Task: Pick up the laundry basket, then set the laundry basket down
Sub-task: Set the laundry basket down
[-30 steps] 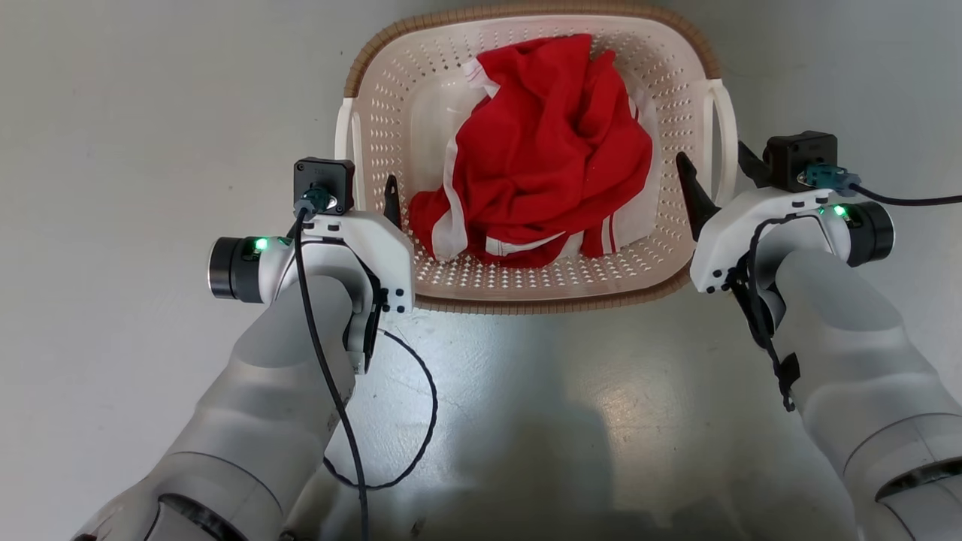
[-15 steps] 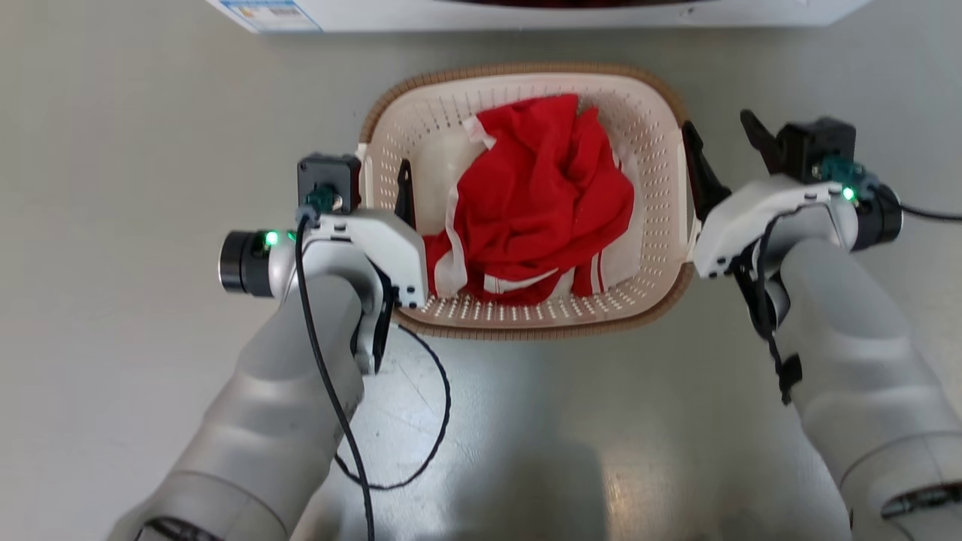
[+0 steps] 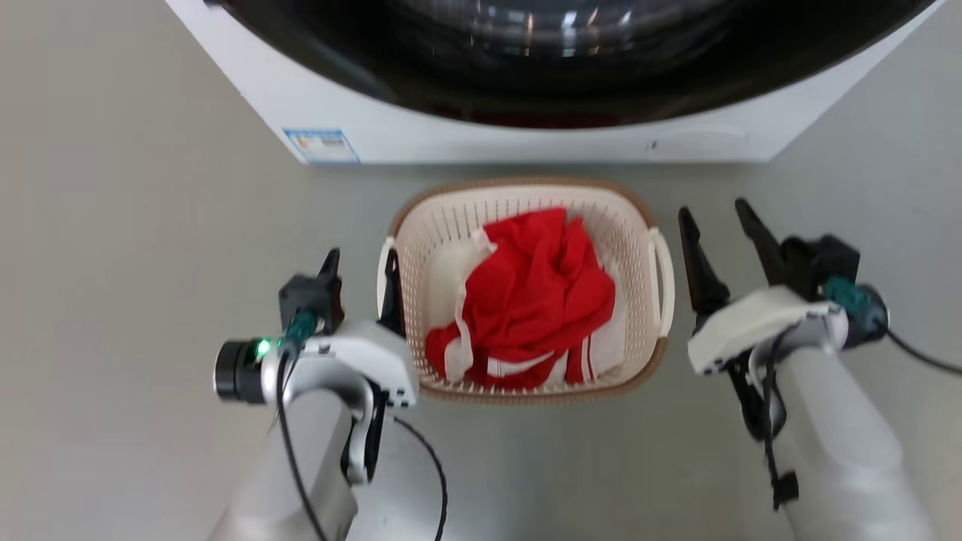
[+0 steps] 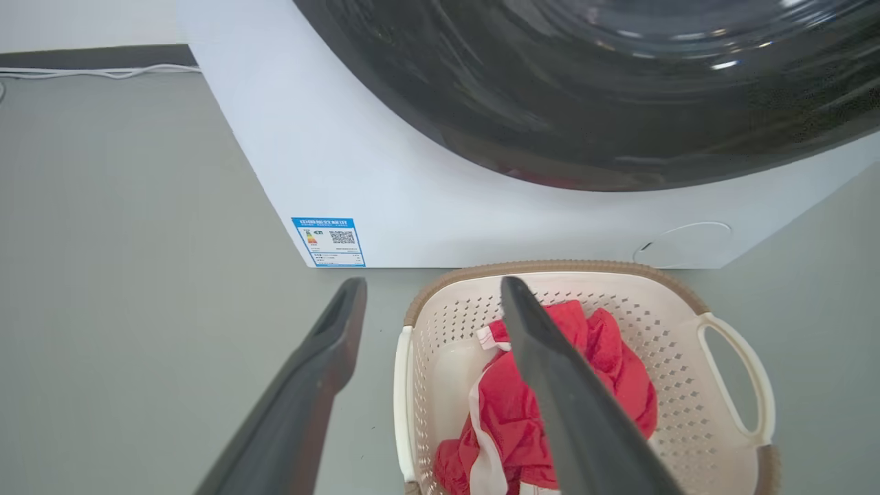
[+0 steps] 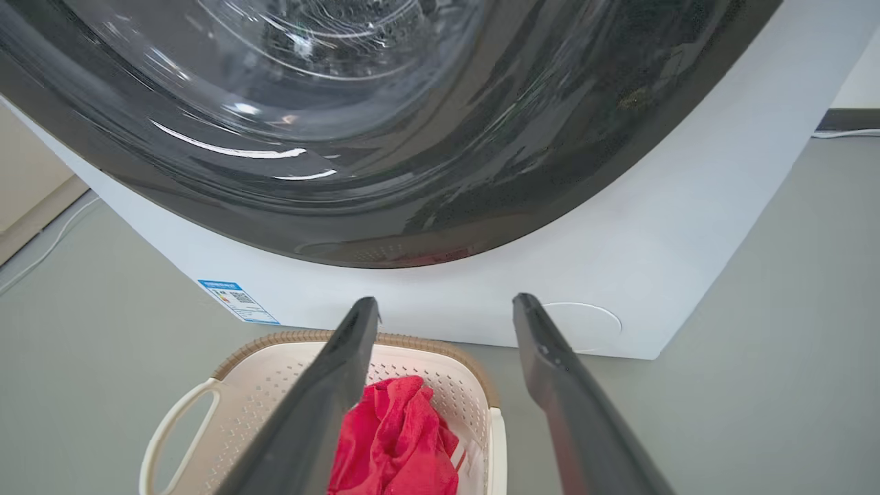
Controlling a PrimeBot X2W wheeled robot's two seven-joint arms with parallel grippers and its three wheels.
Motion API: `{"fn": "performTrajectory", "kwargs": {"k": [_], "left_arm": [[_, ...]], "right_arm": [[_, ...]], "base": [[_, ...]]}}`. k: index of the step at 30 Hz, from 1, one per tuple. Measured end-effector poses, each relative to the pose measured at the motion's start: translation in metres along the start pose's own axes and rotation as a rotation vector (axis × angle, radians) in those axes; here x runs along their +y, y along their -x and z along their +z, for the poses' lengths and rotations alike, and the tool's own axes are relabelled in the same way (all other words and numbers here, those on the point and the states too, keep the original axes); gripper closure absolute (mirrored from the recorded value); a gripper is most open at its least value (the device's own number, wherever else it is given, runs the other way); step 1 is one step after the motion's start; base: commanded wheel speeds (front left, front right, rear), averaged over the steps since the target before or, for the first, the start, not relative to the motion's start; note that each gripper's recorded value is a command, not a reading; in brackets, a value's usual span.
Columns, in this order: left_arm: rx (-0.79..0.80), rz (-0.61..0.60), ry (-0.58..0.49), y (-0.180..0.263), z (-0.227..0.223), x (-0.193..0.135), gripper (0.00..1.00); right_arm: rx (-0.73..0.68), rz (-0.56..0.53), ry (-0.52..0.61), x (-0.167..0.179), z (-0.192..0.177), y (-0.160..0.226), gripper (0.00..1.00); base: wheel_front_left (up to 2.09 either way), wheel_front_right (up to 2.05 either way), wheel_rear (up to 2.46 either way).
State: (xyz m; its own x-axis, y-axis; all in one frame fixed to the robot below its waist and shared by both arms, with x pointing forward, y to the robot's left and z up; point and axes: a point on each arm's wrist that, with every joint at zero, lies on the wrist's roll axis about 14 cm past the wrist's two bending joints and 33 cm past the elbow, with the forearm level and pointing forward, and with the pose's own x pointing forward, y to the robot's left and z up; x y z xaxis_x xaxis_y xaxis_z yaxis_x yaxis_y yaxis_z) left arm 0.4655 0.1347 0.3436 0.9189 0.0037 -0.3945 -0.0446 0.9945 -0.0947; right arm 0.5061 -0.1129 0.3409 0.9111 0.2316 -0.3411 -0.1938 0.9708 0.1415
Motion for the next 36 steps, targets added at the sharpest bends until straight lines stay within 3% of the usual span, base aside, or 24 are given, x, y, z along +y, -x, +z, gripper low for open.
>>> {"fn": "performTrajectory", "kwargs": {"k": [16,26,36], "left_arm": [[-0.291,0.055,-0.006,0.110,0.065,0.026,0.00],[-0.341,0.048,-0.016,0.160,0.064,0.026,0.00],[-0.365,0.039,-0.019,0.187,0.061,0.029,0.00]], "right_arm": [[-0.249,-0.012,-0.022,0.014,0.066,0.110,0.00],[-0.285,-0.039,-0.044,0.015,0.060,0.167,0.00],[-0.315,-0.065,-0.070,0.013,0.057,0.200,0.00]], "base": [[0.00,0.00,0.00],[0.00,0.00,0.00],[0.00,0.00,0.00]]}}
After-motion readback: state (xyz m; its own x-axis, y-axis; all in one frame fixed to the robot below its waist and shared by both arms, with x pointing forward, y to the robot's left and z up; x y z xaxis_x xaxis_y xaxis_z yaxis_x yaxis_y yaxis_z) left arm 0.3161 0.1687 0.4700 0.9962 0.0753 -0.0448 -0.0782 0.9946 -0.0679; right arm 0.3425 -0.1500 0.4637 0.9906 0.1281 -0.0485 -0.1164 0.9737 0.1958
